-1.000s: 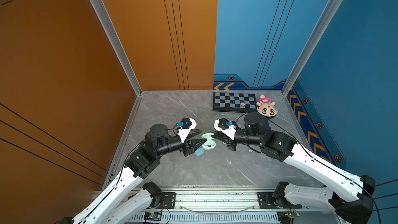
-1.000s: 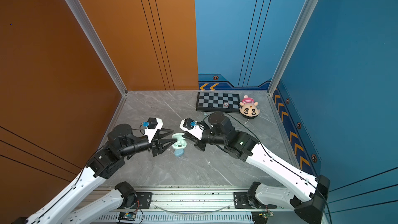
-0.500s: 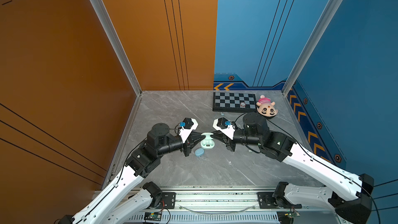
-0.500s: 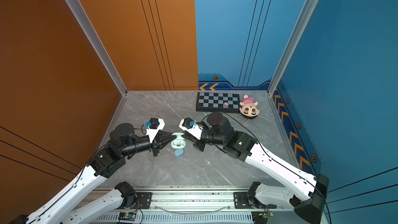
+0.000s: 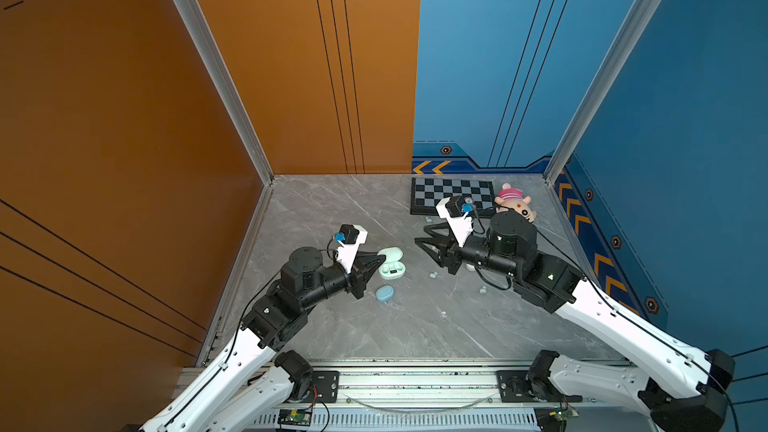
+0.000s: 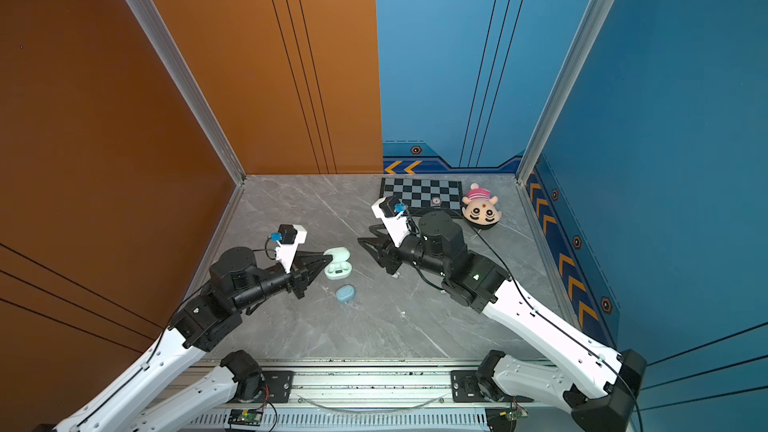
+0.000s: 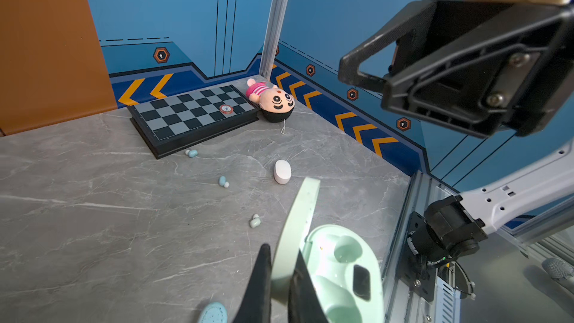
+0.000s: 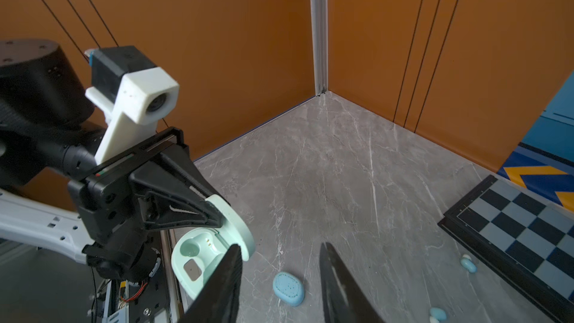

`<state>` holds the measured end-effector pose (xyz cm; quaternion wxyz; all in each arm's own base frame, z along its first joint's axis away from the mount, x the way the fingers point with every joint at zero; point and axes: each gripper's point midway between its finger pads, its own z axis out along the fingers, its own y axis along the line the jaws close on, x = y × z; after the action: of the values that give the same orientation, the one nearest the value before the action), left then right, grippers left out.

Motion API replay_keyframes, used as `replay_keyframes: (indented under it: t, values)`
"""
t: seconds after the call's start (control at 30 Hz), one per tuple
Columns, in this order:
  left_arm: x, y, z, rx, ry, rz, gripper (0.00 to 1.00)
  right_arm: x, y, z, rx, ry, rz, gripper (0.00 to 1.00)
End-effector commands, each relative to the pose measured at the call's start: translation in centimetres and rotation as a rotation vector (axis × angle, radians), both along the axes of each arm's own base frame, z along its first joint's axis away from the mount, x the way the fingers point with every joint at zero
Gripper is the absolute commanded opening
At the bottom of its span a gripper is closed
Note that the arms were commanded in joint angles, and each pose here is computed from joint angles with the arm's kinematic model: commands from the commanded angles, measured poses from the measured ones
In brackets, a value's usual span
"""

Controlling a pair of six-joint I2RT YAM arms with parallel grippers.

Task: Insert the wireless bluetooth earbuds into the charging case
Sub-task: 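Move the right gripper over the small pale green earbuds on the table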

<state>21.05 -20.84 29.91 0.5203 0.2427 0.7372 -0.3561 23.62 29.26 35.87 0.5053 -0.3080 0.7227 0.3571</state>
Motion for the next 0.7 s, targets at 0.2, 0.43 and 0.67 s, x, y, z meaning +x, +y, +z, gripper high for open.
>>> replay_keyframes:
  t: [0.2, 0.43, 0.67]
  values:
    - [-1.7, 0.9, 1.0, -0.033, -0.121, -0.029, 0.0, 0.5, -2.6, -9.5, -0.385, 0.294, 0.005, 0.5]
    - [-2.8, 0.6, 0.2, -0.039, -0.127, -0.08, 0.0, 2.1, -3.0, -18.3, -0.705, 0.44, 0.054, 0.48]
    - [-2.8, 0.3, -1.9, -0.03, -0.101, -0.078, 0.0, 3.5, -2.5, -24.3, -0.869, 0.486, 0.124, 0.45]
